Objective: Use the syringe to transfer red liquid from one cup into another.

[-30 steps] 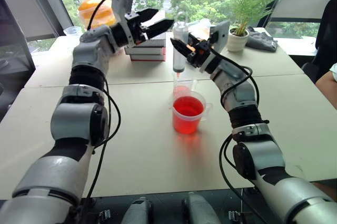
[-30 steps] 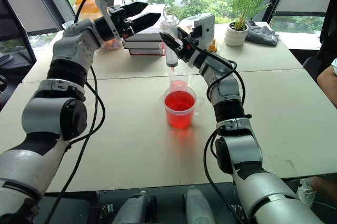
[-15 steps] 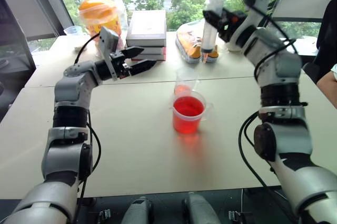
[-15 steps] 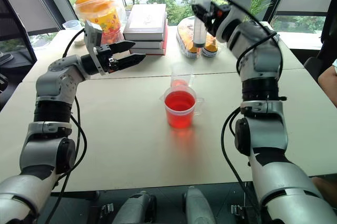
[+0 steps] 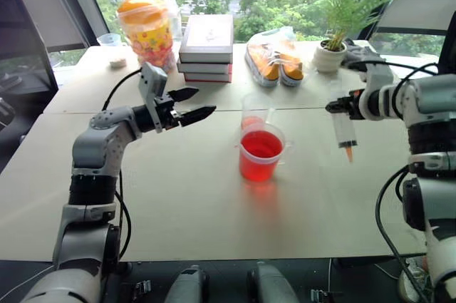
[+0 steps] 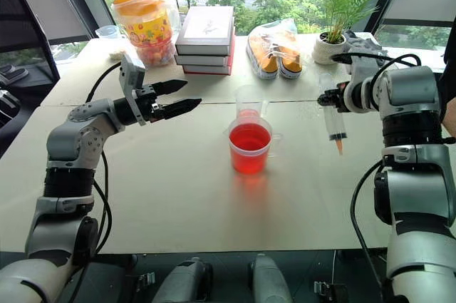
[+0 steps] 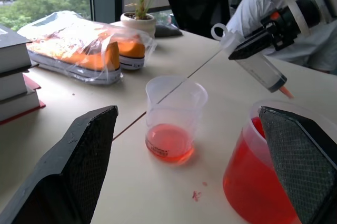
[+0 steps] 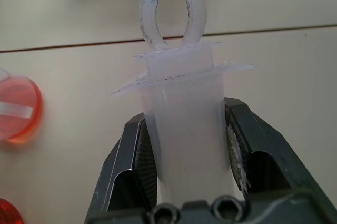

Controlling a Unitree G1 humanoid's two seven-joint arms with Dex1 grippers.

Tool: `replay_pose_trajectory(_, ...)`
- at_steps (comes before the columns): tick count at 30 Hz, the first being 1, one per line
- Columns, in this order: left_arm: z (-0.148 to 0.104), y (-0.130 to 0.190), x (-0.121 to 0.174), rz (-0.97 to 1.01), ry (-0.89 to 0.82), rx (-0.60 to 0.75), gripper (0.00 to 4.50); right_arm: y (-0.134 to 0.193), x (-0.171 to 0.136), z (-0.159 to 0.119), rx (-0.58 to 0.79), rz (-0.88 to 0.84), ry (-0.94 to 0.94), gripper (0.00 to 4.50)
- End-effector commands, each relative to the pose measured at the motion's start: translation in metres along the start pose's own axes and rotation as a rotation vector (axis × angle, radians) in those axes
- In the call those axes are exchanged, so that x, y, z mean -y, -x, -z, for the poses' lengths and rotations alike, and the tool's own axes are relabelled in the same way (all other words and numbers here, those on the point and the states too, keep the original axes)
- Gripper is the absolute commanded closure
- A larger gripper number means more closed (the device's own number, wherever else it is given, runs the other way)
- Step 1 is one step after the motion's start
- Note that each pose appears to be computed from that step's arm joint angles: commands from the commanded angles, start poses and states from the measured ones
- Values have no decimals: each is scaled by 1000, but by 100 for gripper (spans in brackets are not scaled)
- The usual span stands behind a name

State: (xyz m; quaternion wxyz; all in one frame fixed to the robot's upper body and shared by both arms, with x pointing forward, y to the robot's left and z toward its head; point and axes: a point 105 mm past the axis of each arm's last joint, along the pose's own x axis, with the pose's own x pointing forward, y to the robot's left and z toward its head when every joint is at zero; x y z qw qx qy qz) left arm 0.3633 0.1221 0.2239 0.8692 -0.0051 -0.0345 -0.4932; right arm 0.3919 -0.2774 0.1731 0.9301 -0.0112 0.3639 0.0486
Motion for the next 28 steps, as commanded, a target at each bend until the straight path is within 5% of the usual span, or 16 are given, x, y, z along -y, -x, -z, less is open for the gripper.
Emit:
replay_pose_trajectory(1, -13, 1, 9, 32, -33, 25, 10, 0, 11, 15, -63, 20, -27, 306)
replay_pose_trajectory(7, -3, 5, 17, 64, -41, -24, 10, -9, 14, 36, -137, 9, -92, 306)
replay_pose_trajectory(13, 0, 9, 25, 97, -28, -47, 0, 2, 9, 24, -74, -29, -81, 21)
replay_pose_trajectory(14, 0, 11, 26, 101, -30, -54, 0, 9, 8, 19, -50, -38, -70, 10)
replay_pose_trajectory(22, -3, 28, 30, 126, -54, -114, 0, 102, -26, -9, 240, -269, 294, 10)
replay_pose_trajectory(28, -9, 47, 35, 166, -79, -180, 0, 176, -53, 18, 284, -460, 559, 10)
